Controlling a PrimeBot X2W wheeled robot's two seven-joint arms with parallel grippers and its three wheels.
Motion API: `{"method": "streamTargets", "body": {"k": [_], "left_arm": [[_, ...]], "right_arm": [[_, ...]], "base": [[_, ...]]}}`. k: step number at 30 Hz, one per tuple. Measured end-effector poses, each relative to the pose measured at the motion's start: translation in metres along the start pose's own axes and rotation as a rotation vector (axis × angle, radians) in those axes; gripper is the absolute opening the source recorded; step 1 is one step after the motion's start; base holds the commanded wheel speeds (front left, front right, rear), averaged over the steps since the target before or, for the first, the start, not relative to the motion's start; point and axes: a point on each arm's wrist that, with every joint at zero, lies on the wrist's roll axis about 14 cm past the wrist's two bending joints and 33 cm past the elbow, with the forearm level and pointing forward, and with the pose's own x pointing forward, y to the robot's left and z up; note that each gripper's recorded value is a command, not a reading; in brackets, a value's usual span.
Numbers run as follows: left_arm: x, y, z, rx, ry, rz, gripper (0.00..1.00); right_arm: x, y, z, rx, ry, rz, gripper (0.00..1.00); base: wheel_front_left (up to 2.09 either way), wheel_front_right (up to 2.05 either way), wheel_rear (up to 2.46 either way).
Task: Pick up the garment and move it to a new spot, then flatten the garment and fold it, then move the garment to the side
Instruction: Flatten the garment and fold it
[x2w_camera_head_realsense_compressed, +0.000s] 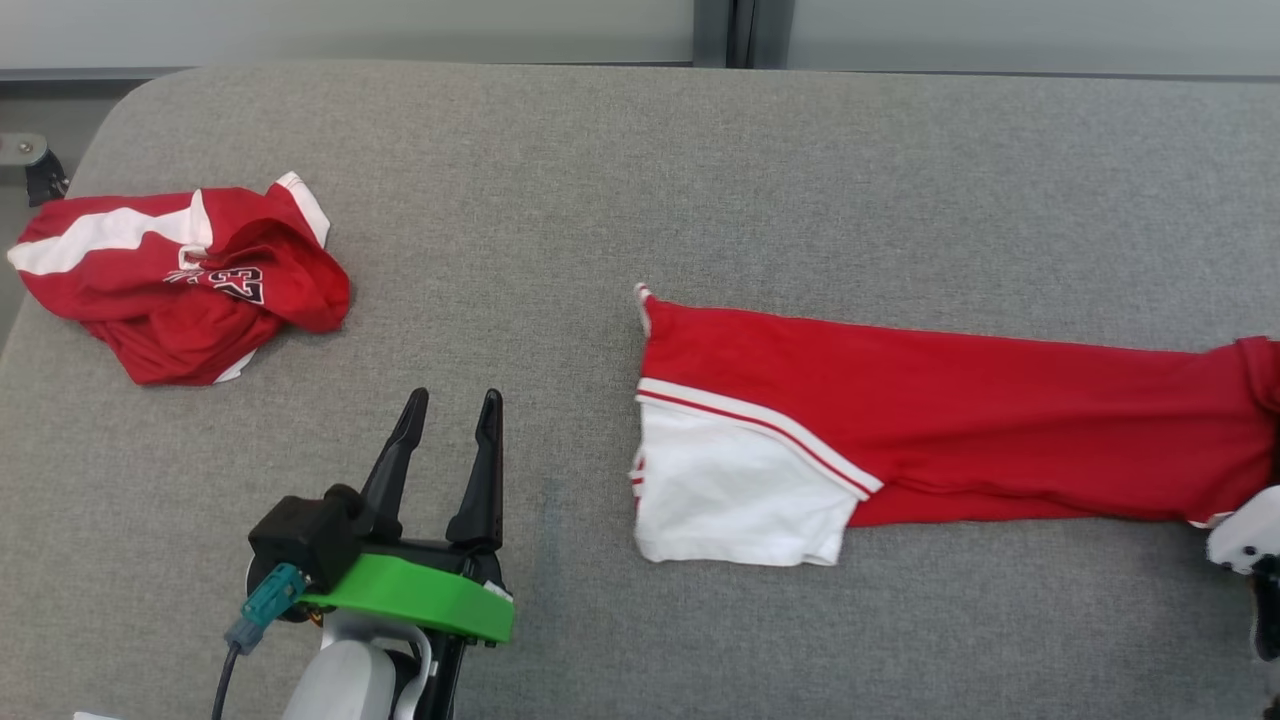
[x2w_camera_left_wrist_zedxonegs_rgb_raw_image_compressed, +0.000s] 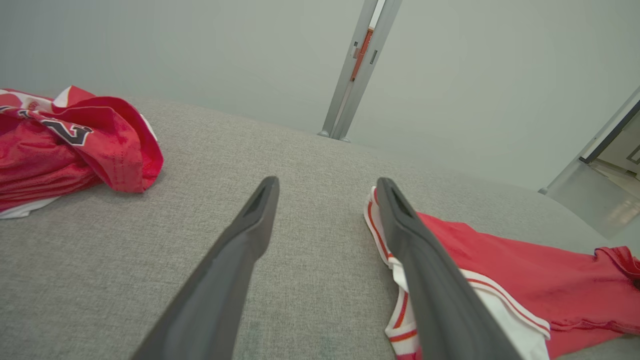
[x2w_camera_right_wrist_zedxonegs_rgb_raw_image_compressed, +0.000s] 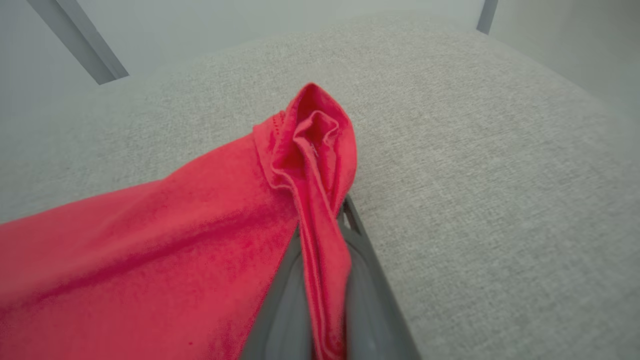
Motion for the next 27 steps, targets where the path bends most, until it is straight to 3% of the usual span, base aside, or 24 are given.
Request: {"method": "streamTargets", "body": {"k": [4, 9, 15, 20, 27], "left_arm": [[-0.002, -0.002, 0.002, -0.002, -0.006, -0.003, 1.00], [-0.006, -0.003, 0.007, -0.009, -0.018, -0.003, 1.00], [-0.015, -0.009, 0.010, -0.024, -0.028, -0.012, 1.00], [-0.023, -0.011, 0.017, -0.040, -0.051, -0.010, 1.00], [-0.031, -0.006, 0.023, -0.044, -0.072, 0.009, 1.00]], "right_arm": [[-0.002, -0.033, 0.020, -0.029, -0.043, -0.073, 0.00], [-0.003, -0.014, 0.039, -0.047, -0.102, -0.027, 0.00], [-0.010, 0.043, 0.066, -0.027, -0.199, 0.116, 0.00], [-0.029, 0.114, 0.082, 0.011, -0.265, 0.295, 0.00], [-0.063, 0.211, 0.070, 0.043, -0.230, 0.548, 0.00]], "base": [[0.00, 0.00, 0.00], [0.00, 0.00, 0.00], [0.00, 0.00, 0.00], [0.00, 0.00, 0.00], [0.00, 0.00, 0.00]]}}
